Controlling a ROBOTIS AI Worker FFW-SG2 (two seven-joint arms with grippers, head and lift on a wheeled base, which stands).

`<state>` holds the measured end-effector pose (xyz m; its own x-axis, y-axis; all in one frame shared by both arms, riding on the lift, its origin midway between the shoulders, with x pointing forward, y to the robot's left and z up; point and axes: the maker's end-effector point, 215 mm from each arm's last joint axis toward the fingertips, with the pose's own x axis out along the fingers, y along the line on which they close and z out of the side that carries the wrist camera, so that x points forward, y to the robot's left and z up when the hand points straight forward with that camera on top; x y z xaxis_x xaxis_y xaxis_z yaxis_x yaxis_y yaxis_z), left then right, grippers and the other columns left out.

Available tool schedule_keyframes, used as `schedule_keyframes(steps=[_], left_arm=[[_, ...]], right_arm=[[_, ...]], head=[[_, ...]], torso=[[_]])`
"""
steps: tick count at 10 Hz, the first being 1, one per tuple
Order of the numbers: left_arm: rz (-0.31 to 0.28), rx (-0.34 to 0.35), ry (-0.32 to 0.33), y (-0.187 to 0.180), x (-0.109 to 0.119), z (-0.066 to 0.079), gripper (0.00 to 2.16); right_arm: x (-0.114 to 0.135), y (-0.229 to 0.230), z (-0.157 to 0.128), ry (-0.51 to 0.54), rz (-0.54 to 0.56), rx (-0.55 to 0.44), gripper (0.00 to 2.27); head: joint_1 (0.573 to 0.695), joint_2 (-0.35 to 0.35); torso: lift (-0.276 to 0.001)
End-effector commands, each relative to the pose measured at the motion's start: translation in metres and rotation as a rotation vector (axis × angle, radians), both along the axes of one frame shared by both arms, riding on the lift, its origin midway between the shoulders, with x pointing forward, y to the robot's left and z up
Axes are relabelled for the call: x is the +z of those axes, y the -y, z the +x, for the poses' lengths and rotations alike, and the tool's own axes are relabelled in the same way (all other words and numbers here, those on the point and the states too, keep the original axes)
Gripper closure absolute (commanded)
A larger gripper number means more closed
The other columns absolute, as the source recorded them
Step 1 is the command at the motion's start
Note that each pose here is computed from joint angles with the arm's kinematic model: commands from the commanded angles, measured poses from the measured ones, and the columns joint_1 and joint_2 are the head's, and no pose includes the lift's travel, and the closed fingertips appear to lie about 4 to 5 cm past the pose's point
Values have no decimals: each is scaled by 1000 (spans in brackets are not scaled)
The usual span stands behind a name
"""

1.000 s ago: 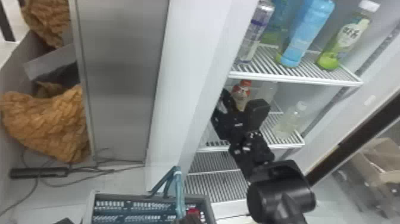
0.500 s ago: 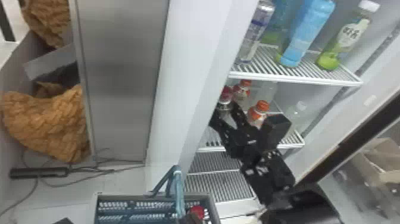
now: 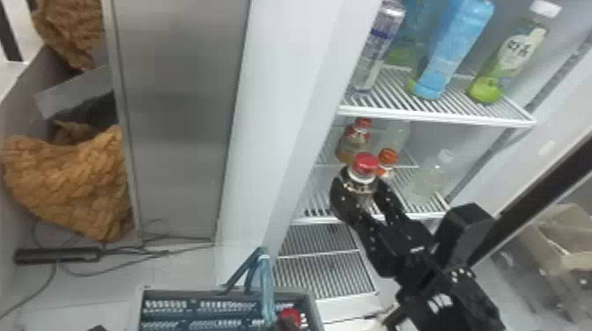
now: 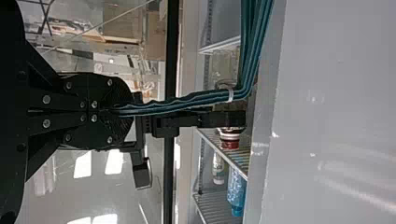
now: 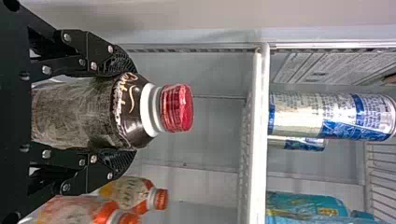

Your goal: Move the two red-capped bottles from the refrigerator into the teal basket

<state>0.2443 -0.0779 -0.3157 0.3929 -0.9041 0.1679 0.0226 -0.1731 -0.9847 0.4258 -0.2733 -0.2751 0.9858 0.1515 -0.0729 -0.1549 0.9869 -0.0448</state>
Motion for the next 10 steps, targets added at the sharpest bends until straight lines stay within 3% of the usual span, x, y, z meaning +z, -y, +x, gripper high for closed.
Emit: schedule_keyframes(steps=[1,10], left_arm=[[1,-4,2,1,0,-1,1156],[9,-6,1,0,-3,-2,1156]], right_arm=[[-2,-10,-14,-37,21,24,713],[-39,-60,-102,-389,54,196,713]], head=[[695,-350],[695,-350]], torso=[[-224],[-224]])
